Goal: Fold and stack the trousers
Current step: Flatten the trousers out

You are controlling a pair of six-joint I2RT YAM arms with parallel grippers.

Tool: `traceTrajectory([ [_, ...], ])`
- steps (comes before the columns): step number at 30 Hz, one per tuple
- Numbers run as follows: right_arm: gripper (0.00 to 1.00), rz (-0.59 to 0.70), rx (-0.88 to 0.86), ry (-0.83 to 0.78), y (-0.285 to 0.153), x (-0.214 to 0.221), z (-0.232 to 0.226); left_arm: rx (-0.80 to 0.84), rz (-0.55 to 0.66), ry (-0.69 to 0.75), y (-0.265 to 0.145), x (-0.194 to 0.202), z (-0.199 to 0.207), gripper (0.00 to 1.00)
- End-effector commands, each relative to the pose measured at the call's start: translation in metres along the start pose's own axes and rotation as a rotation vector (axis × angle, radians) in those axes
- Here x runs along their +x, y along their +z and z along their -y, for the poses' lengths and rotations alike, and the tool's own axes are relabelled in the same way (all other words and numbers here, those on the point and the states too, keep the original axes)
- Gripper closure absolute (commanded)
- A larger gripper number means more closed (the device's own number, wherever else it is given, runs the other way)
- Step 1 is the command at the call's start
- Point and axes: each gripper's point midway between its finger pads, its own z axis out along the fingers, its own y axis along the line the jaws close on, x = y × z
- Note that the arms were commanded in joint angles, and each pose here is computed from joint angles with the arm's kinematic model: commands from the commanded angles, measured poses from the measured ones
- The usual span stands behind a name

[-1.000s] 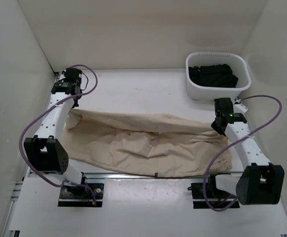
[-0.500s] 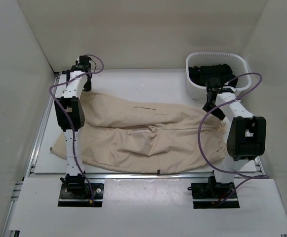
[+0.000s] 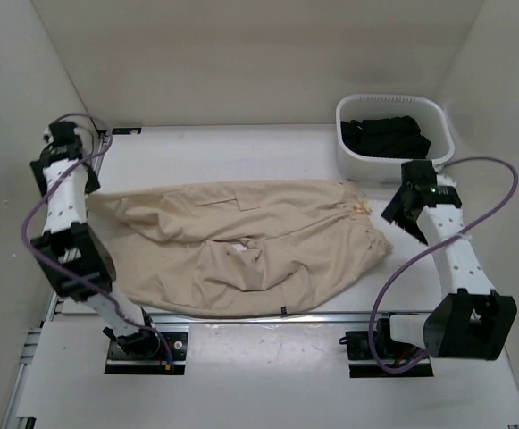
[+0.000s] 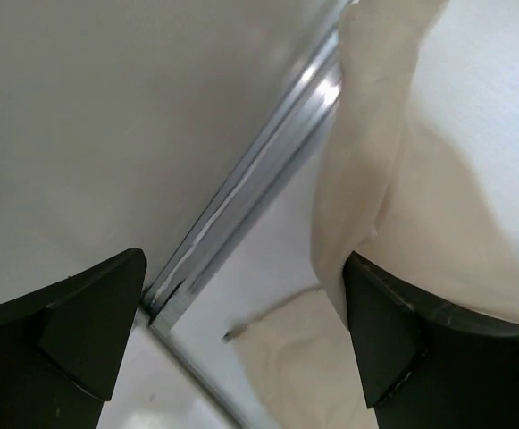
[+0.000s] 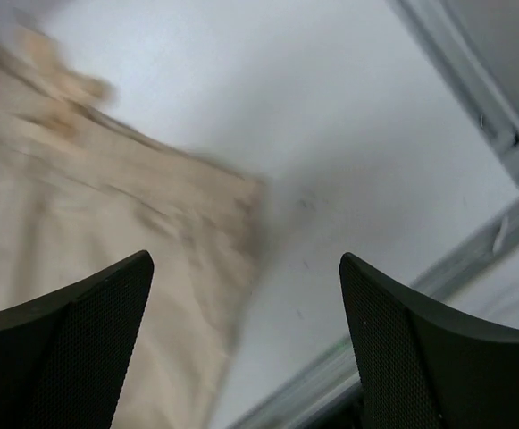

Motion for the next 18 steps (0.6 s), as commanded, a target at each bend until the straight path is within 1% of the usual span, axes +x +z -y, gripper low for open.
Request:
traceTrajectory([
  [1, 0.11, -0.275, 0.042, -0.039, 0.006, 0.082, 0.03, 0.061, -0.167, 0.026, -0.002, 0.082, -0.011, 0.0],
  [2, 0.11, -0.322, 0.028, -0.044, 0.009, 0.104, 0.034, 0.085, -0.201, 0.002, -0.003, 0.103, -0.017, 0.0],
  [4, 0.11, -0.351, -0.019, -0.015, 0.016, 0.118, 0.027, 0.113, -0.221, -0.026, -0.002, 0.115, -0.02, 0.0],
  [7, 0.11, -0.354, -0.129, 0.001, 0.033, 0.132, 0.008, 0.164, -0.221, -0.059, 0.0, 0.117, -0.017, 0.0],
  [8, 0.11, -0.348, -0.154, 0.007, 0.035, 0.132, 0.003, 0.195, -0.243, -0.054, 0.005, 0.121, -0.009, 0.0],
  [10, 0.11, -0.307, -0.212, 0.025, 0.04, 0.123, -0.011, 0.21, -0.208, -0.057, 0.008, 0.101, -0.003, 0.0],
  [11, 0.11, -0.294, -0.221, 0.029, 0.041, 0.12, -0.013, 0.211, -0.226, -0.05, 0.018, 0.099, 0.001, 0.0],
  [12, 0.11, -0.271, -0.237, 0.026, 0.039, 0.115, -0.015, 0.187, -0.191, -0.048, 0.016, 0.079, -0.002, 0.0],
  [13, 0.11, -0.213, -0.25, 0.038, 0.037, 0.101, -0.017, 0.177, -0.174, -0.042, 0.018, 0.069, 0.0, 0.0],
  [15, 0.11, -0.156, -0.266, 0.042, 0.034, 0.091, -0.02, 0.178, -0.182, -0.038, 0.02, 0.061, 0.001, 0.0],
  [16, 0.11, -0.105, -0.286, 0.056, 0.033, 0.079, -0.025, 0.181, -0.141, -0.046, 0.015, 0.045, 0.0, 0.0],
  [18, 0.11, -0.088, -0.31, 0.063, 0.039, 0.08, -0.03, 0.186, -0.136, -0.04, 0.015, 0.041, 0.004, 0.0],
])
